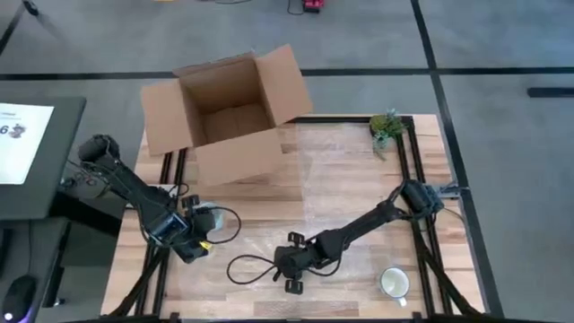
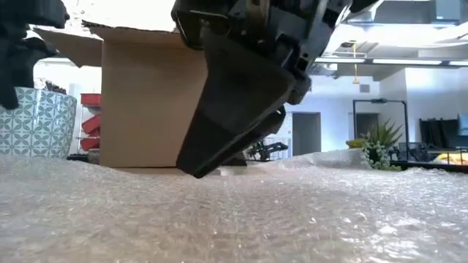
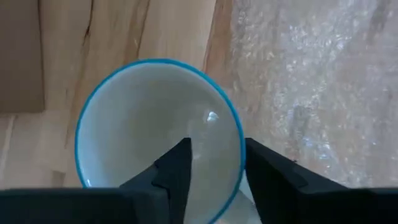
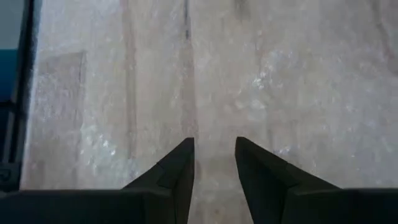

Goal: Wrap mug
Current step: Wrap the green patterned mug with the bubble wrap

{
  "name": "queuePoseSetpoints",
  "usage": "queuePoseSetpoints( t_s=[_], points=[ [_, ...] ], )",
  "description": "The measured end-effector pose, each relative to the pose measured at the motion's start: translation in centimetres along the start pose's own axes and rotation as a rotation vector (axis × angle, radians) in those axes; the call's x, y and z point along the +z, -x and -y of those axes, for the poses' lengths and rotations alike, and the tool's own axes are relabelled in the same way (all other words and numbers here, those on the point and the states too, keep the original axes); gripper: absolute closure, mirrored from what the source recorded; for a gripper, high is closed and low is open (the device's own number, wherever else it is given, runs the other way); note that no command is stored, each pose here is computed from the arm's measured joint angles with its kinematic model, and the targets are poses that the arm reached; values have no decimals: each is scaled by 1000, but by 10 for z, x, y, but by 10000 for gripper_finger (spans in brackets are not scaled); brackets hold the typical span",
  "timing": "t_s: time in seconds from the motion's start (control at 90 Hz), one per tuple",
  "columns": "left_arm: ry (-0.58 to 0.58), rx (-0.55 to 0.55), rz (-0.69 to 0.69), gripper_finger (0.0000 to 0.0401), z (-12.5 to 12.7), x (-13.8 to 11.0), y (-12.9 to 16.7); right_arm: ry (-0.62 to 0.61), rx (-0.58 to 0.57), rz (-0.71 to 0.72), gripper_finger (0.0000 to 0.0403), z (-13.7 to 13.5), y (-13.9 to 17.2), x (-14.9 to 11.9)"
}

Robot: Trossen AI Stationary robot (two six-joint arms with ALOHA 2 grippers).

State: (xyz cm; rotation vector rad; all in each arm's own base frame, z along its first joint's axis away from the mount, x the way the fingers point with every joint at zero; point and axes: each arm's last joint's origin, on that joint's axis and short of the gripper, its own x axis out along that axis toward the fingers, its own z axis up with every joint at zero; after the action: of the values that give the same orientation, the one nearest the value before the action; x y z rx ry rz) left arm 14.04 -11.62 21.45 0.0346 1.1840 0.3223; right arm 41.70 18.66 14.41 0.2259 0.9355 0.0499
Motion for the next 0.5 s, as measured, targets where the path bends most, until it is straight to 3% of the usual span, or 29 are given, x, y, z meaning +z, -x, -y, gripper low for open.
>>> queuePoseSetpoints(
  t_s=[0.156, 0.5],
  points=[
    [-30, -3, 13, 388, 1, 2, -1, 44, 2, 39, 295, -1, 0, 4],
    [-56, -6, 198, 398, 4, 29, 32, 101, -10, 73, 295, 9, -16, 5]
  ],
)
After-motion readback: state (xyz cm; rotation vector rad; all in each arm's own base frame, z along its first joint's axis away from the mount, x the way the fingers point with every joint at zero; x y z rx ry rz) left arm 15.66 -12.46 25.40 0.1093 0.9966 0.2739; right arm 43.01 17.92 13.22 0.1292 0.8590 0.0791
